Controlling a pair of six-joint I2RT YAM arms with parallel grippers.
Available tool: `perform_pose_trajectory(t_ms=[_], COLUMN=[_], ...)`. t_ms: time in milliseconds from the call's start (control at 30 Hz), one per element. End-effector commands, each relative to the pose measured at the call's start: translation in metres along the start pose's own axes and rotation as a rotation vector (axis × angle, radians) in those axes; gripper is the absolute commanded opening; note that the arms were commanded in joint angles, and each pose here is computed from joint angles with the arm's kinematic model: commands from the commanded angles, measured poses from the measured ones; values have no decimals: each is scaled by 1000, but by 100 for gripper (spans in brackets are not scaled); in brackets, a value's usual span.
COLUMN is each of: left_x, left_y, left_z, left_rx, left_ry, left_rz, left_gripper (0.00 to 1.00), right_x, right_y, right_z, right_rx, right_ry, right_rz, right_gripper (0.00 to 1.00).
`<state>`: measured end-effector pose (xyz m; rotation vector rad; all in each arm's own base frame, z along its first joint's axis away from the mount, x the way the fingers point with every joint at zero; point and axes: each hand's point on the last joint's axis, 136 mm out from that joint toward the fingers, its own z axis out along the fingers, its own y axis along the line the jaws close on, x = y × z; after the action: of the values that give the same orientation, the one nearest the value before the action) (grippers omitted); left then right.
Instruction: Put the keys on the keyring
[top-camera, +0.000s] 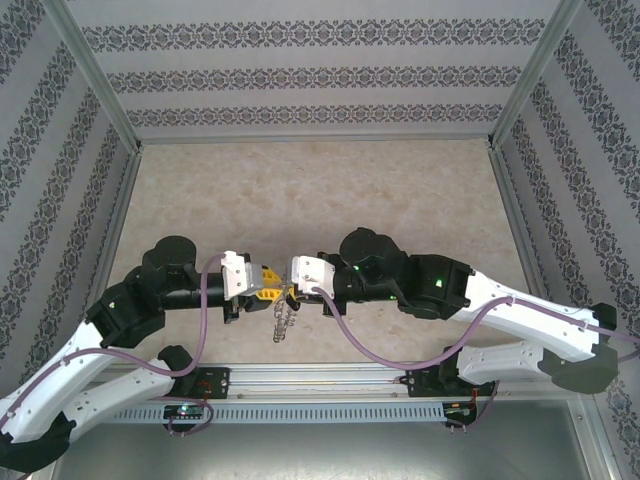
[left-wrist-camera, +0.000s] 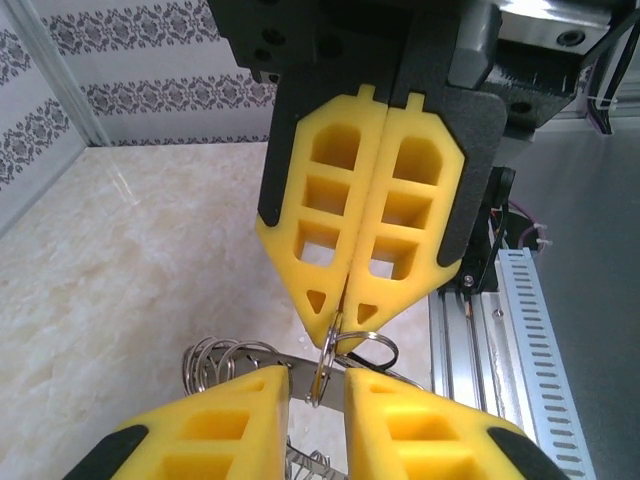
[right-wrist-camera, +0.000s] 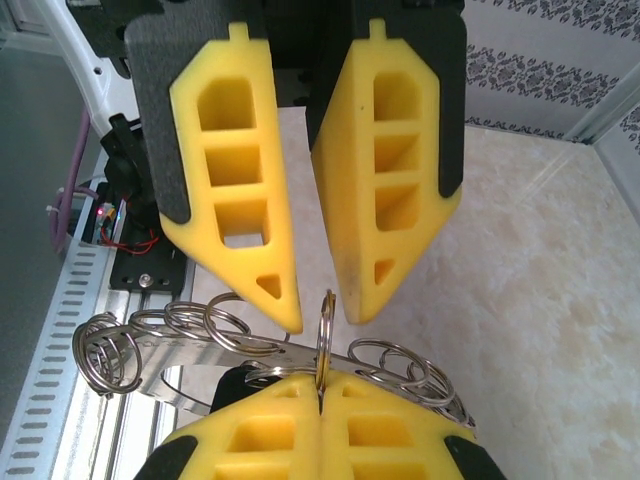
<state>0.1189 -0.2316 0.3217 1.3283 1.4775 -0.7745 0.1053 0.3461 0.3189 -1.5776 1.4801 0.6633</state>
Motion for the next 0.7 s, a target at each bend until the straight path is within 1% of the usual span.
perform_pose_trajectory(t_ms=[0, 300, 333, 400, 500, 600, 667], left_x=[-6, -10, -9, -10, -11, -20, -29], left_y=[-6, -5, -5, -6, -6, -8, -9], left_z=[-1, 3, 3, 3, 3, 0, -3], left_rx=[30, 41, 44, 45, 46, 42, 45], left_ry=[-13, -28, -29, -34, -49, -113, -179], left_rz=[40, 34, 31, 29, 24, 14, -3], left_gripper=[21, 12, 9, 0, 0, 0, 0], right_x=[-14, -10, -9, -8, -9, -11, -12], right_y=[-5, -4, -4, -4, -4, -4, -2], right_z=[-6, -3, -2, -1, -3, -6, -9], right_rx=[7, -1, -2, -2, -2, 4, 4], right_ry=[-33, -11, -5, 2, -8, -27, -49], right_rz=[-14, -12, -13, -13, -14, -10, -3], right_gripper=[0, 0, 0, 0, 0, 1, 10])
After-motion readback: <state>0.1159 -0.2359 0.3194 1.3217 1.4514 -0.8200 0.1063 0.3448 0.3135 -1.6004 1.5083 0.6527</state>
